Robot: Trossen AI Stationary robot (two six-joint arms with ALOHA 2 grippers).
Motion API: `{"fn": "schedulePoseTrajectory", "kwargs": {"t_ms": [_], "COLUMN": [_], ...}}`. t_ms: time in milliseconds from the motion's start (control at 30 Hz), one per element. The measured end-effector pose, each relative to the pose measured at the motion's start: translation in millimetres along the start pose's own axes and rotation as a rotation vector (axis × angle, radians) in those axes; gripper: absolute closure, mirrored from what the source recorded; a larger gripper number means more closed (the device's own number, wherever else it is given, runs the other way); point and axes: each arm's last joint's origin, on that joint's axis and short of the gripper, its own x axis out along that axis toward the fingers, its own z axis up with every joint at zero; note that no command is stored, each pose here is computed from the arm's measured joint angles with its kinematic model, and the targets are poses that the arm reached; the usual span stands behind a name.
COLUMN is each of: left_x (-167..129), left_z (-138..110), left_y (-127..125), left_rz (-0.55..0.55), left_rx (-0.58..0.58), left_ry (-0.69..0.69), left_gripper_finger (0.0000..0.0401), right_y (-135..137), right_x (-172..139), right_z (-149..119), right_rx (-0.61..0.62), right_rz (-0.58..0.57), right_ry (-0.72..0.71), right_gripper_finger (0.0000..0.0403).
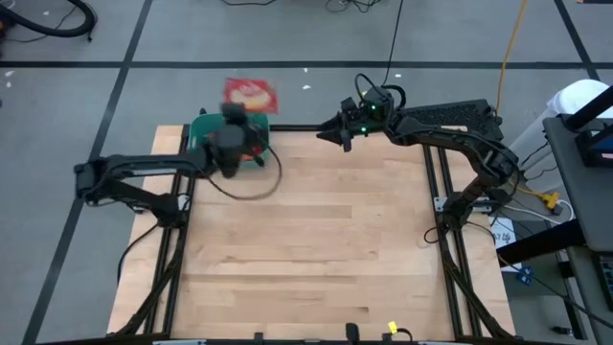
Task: Sort popcorn bags into baskets
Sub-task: Put the red popcorn bag into the green bin
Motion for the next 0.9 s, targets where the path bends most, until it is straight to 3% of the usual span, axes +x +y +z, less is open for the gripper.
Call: {"fn": "schedulePoseTrajectory", "kwargs": {"t_ms": [167, 333, 567, 900], "left_x": [3, -4, 0, 27], "left_z": [-49, -80, -87, -82], "left_y": [23, 13, -9, -45], "left_rz": [-0.002, -0.134, -0.378, -0.581], "left_rx": [-0.199, -0.337, -0.44, -0.341], "left_ry": [0.109, 0.123, 0.09, 0.215], "left_gripper_finger": [0.0363, 0.0362, 0.0388, 0.037], "right_y": [10, 19, 31, 43], "right_x": [-4, 3, 12, 21], "right_z": [1, -3, -7, -14], "right_rx": [-0.063, -0.113, -0.176, -0.221], "right_rz": [-0.073, -0.052, -0.033, 0.01], "right_ry": [0.013, 0.033, 0.047, 0.08], "right_gripper_finger": [0.0191, 0.0191, 0.0191, 0.019]}}
